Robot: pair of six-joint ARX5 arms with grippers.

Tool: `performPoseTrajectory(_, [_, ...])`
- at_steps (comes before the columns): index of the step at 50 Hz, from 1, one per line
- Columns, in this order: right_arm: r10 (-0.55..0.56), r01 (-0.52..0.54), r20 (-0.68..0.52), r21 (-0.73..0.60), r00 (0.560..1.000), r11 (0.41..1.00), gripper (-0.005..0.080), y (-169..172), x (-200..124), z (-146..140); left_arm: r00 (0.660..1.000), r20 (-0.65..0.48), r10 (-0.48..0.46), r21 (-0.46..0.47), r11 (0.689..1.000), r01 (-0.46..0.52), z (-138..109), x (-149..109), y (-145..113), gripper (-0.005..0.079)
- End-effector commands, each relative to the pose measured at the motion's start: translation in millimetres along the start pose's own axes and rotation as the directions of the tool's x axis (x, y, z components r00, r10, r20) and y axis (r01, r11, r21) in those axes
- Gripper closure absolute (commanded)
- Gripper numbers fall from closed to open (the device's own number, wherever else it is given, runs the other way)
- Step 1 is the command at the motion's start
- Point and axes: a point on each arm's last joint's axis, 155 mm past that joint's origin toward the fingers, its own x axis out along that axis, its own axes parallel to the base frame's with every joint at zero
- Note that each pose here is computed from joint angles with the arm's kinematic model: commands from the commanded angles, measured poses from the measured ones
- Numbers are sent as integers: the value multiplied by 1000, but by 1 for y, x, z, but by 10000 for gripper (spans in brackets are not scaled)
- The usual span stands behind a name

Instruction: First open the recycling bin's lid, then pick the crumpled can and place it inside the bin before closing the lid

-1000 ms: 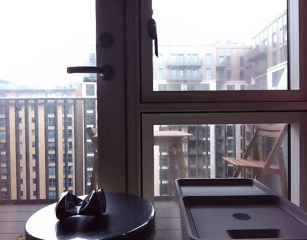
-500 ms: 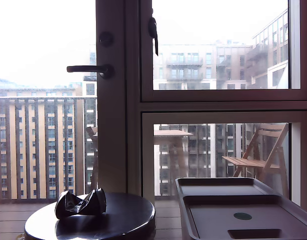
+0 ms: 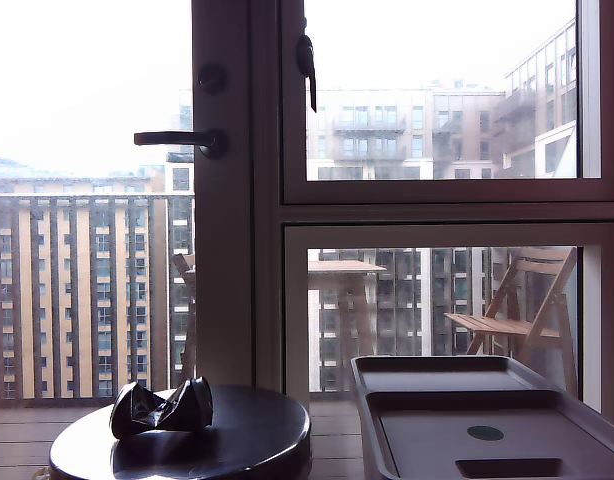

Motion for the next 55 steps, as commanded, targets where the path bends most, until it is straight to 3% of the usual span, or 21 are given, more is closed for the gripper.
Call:
performPoseTrajectory(1, [41, -44, -47, -76, 998, 996, 722, 5, 8, -7, 997, -32, -66, 60, 996, 68, -9, 9, -9, 703])
performPoseTrajectory(10, [117, -173, -201, -285, 973, 943, 469, 12, 35, -40, 973, -108, -206, 117, 969, 218, -31, 31, -27, 393])
performPoseTrajectory(12, [128, -201, -231, -328, 965, 923, 419, 13, 40, -47, 966, -119, -231, 114, 963, 244, -35, 36, -30, 362])
performPoseTrajectory(17, [133, -243, -303, -362, 944, 900, 356, 14, 54, -63, 951, -143, -275, 98, 952, 290, -42, 49, -35, 360])
performPoseTrajectory(25, [117, -301, -422, -401, 899, 865, 349, 12, 76, -94, 930, -184, -318, 70, 940, 335, -57, 67, -40, 360])
performPoseTrajectory(45, [107, -528, -716, -397, 690, 751, 367, 23, 103, -188, 908, -217, -359, 55, 924, 378, -66, 76, -51, 361])
performPoseTrajectory(55, [88, -573, -782, -370, 617, 731, 367, 18, 117, -208, 908, -221, -356, 54, 925, 376, -67, 76, -51, 364])
